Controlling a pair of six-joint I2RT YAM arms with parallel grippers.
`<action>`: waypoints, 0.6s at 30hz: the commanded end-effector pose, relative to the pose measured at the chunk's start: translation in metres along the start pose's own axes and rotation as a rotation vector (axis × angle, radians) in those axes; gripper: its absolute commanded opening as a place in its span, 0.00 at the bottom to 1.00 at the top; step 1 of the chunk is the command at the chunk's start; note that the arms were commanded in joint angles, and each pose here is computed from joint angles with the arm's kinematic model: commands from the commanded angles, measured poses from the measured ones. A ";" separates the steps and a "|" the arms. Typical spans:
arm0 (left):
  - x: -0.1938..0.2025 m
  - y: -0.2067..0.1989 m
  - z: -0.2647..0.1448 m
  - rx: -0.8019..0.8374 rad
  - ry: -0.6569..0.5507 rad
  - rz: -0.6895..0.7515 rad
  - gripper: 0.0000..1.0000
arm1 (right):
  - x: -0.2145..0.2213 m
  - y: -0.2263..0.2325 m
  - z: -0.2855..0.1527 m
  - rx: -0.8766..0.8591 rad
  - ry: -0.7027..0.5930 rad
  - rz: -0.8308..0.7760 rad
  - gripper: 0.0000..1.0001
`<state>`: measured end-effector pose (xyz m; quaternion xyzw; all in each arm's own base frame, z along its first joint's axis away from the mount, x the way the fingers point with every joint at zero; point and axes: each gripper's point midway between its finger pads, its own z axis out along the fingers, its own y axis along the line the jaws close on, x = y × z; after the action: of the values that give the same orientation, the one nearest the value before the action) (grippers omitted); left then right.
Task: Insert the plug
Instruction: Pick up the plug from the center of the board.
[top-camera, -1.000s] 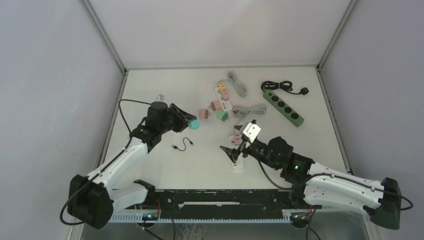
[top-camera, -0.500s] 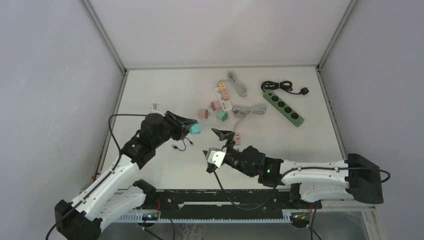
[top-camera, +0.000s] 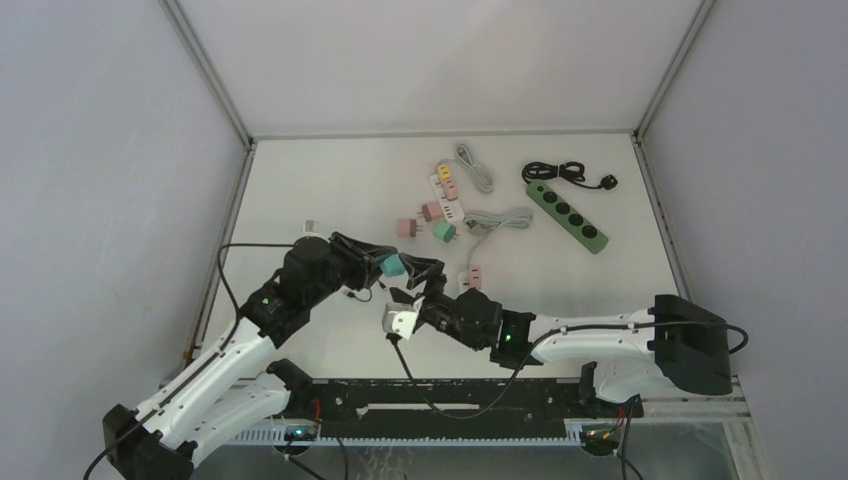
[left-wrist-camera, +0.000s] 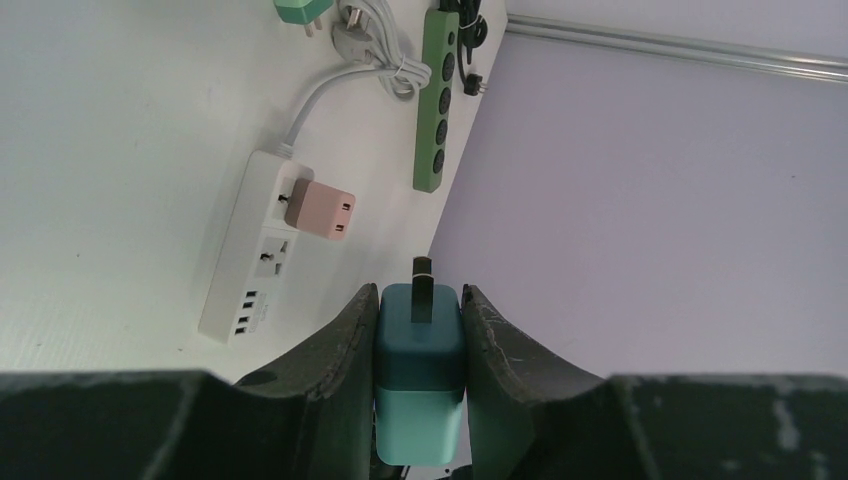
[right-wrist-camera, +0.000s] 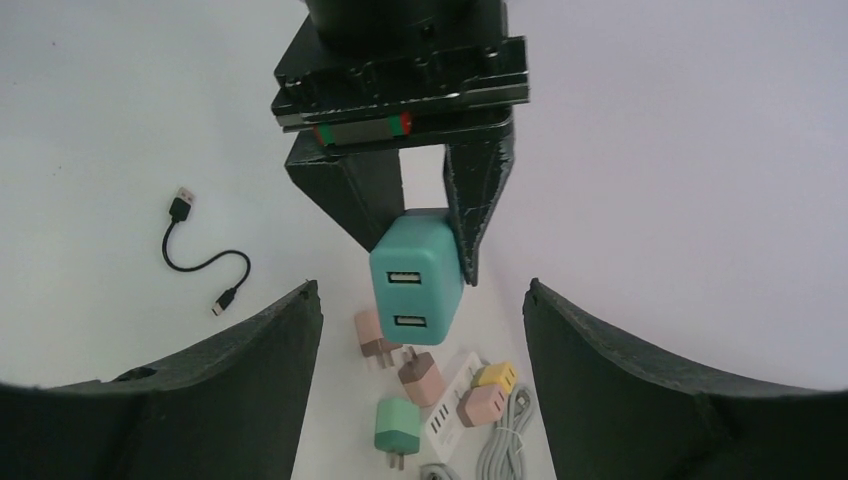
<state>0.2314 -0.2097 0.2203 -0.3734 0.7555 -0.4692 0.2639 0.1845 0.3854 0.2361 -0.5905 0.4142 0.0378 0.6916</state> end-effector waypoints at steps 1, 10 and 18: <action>-0.002 -0.011 -0.003 0.047 -0.017 -0.041 0.01 | -0.011 -0.020 0.009 0.064 -0.026 -0.021 0.77; 0.000 -0.008 -0.004 0.054 -0.018 -0.060 0.01 | 0.007 -0.020 0.021 0.087 0.006 -0.032 0.52; 0.002 -0.007 -0.003 0.050 -0.015 -0.068 0.01 | 0.017 -0.020 0.025 0.101 0.028 -0.040 0.44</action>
<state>0.2295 -0.2085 0.2182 -0.3942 0.7446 -0.4717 0.2601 0.2114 0.3894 0.2152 -0.5952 0.4177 -0.0021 0.6865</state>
